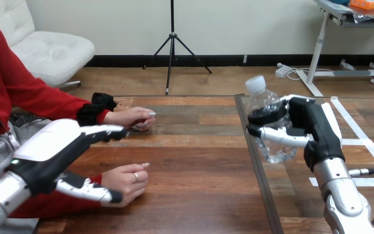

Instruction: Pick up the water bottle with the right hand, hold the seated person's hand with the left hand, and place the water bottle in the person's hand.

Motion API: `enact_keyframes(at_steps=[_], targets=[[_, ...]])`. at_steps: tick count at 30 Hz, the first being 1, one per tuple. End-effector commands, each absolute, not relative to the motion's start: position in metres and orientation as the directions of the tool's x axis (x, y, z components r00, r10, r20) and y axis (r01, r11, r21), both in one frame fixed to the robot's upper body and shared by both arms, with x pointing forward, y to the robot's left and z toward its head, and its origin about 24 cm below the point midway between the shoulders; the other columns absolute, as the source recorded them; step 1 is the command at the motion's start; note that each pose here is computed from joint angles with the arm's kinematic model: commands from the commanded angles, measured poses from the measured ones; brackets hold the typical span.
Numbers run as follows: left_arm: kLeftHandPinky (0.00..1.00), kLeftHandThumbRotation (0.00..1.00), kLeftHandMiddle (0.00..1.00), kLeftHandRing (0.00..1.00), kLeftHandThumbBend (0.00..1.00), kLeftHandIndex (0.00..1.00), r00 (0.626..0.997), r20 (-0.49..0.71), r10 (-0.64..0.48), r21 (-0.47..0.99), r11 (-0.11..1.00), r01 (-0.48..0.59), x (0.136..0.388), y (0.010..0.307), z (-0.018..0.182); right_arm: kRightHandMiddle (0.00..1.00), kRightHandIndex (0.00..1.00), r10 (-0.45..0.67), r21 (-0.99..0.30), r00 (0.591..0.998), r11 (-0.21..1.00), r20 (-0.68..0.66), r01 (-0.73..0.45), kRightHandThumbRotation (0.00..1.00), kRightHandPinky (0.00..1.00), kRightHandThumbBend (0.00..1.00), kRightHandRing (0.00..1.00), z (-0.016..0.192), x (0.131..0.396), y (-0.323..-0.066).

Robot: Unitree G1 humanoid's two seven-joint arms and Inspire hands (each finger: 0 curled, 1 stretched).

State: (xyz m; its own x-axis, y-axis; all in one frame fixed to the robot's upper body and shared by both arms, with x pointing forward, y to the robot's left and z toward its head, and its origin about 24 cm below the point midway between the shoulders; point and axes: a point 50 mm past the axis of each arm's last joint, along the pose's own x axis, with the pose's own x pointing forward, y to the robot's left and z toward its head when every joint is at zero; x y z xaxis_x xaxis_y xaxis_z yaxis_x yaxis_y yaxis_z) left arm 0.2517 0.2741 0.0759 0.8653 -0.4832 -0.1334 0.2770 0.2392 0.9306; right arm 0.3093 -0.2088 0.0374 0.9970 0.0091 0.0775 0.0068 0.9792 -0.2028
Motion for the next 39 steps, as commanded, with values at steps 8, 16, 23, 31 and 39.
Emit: enact_keyframes(at_steps=[8, 16, 23, 31, 39], targets=[[0.75, 0.41, 0.81, 0.79, 1.0, 0.83, 0.841, -0.225, -0.492, 0.947, 0.092, 0.307, 0.263, 0.278, 0.101, 0.18, 0.19, 0.01, -0.16, 0.976, 0.987, 0.216, 0.026, 0.0, 0.07, 0.66, 0.12, 0.069, 0.32, -0.198], [0.75, 0.41, 0.82, 0.79, 1.0, 0.84, 0.833, -0.3, -0.465, 0.939, 0.012, 0.345, 0.265, 0.283, 0.105, 0.17, 0.2, 0.014, -0.12, 0.974, 0.993, 0.226, 0.014, 0.0, 0.07, 0.65, 0.11, 0.071, 0.32, -0.195], [0.76, 0.41, 0.83, 0.81, 1.0, 0.85, 0.827, -0.334, -0.453, 0.931, -0.021, 0.364, 0.268, 0.287, 0.106, 0.17, 0.2, 0.011, -0.137, 0.97, 0.99, 0.244, 0.023, 0.0, 0.07, 0.66, 0.11, 0.073, 0.319, -0.193], [0.76, 0.41, 0.84, 0.82, 1.0, 0.85, 0.824, -0.366, -0.434, 0.92, -0.037, 0.389, 0.272, 0.292, 0.104, 0.17, 0.19, 0.017, -0.126, 0.967, 0.992, 0.254, 0.016, 0.0, 0.06, 0.66, 0.1, 0.075, 0.319, -0.191], [0.76, 0.38, 0.84, 0.82, 1.0, 0.85, 0.824, -0.384, -0.416, 0.912, -0.036, 0.408, 0.276, 0.294, 0.101, 0.17, 0.19, 0.016, -0.088, 0.969, 0.996, 0.248, 0.006, 0.0, 0.06, 0.64, 0.1, 0.077, 0.318, -0.188]])
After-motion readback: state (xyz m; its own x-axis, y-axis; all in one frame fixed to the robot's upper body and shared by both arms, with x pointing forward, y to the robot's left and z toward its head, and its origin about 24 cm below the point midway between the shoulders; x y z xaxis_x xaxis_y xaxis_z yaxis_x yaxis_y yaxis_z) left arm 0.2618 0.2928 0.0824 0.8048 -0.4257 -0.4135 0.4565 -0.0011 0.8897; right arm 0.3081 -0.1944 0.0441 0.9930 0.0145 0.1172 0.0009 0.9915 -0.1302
